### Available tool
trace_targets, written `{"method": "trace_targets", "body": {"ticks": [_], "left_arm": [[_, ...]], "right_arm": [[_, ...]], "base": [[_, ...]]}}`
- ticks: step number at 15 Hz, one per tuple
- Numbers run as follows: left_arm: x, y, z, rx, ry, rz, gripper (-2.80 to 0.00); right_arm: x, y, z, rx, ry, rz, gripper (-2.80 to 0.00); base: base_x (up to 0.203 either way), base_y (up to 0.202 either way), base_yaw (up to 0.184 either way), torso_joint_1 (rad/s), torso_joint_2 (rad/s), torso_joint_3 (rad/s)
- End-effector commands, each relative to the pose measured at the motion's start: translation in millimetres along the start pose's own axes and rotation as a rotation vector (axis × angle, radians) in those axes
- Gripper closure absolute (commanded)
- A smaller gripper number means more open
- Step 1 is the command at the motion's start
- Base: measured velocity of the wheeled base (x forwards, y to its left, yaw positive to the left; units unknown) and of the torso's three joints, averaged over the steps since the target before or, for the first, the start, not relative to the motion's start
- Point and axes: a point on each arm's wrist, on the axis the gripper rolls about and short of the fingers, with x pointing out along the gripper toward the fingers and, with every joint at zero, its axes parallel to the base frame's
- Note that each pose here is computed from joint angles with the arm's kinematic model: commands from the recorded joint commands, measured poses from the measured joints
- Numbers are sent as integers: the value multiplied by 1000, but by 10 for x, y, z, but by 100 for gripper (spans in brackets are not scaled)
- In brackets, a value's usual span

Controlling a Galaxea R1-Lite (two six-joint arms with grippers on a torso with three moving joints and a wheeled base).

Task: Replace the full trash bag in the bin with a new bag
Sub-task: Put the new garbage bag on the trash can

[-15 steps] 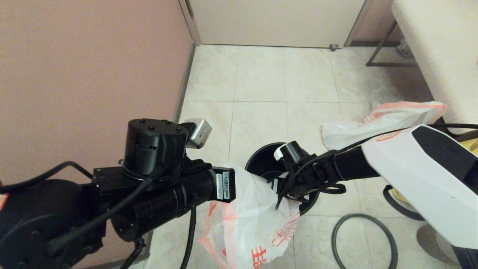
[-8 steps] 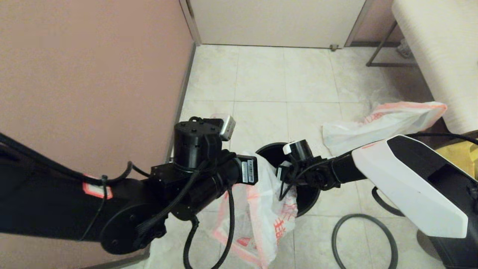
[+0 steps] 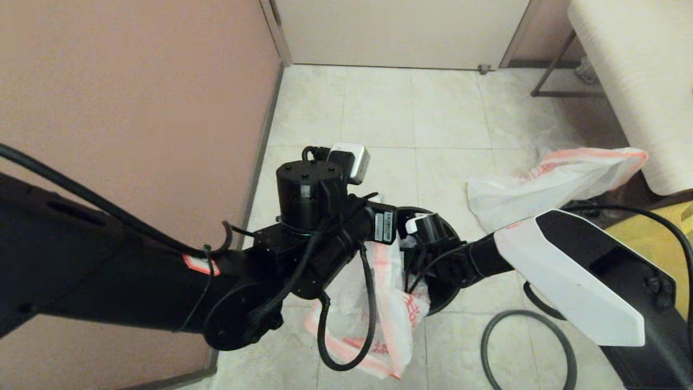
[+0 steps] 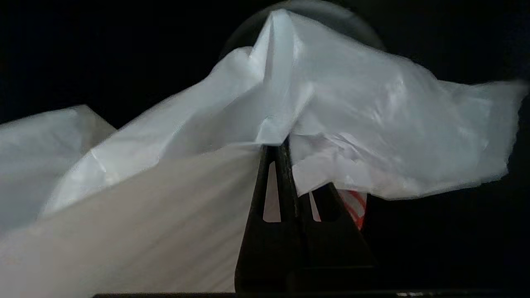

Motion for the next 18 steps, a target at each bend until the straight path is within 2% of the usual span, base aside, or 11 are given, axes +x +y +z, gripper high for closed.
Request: {"method": "trace_targets", "body": {"ticks": [1,2,3,6,9,10,12,13,16,18], "left_arm": [[108,-57,-72,11,-17,4,0],[123,-99,-87,27,-19,5,-41],[96,-153,-65,57,-30,5,-280],[-176,-287,225,56,-117,-35,-280],[-566,-165,499,39,-161,-31,-280],[-599,-61,498,42,-155,-5,-280],[-659,184,616,21,-191,59,-280],[-686,246,629,19,-195,69,-280],[-590,294,618,27,-192,69,-280],[-532,287,607,30,-191,55,-280]], "right_arm": [[143,-7,-147,-12,25,-11,0],[164,-3,-142,-10,20,-9,0],[167,-4,-131,-9,17,-8,0],[178,-3,-134,-17,17,-9,0],[202,10,-113,-39,6,-5,0],[242,17,-118,-45,0,-6,0],[397,25,-156,-60,-21,-16,0],[488,11,-202,-83,-24,-24,0],[702,-43,-356,-201,-25,-65,0],[795,-116,-434,-217,-30,-73,0]], "base": [[0,0,0,0,0,0],[0,0,0,0,0,0],[0,0,0,0,0,0],[0,0,0,0,0,0],[0,0,0,0,0,0],[0,0,0,0,0,0],[0,0,0,0,0,0],[0,0,0,0,0,0],[0,0,0,0,0,0],[0,0,0,0,0,0]]}}
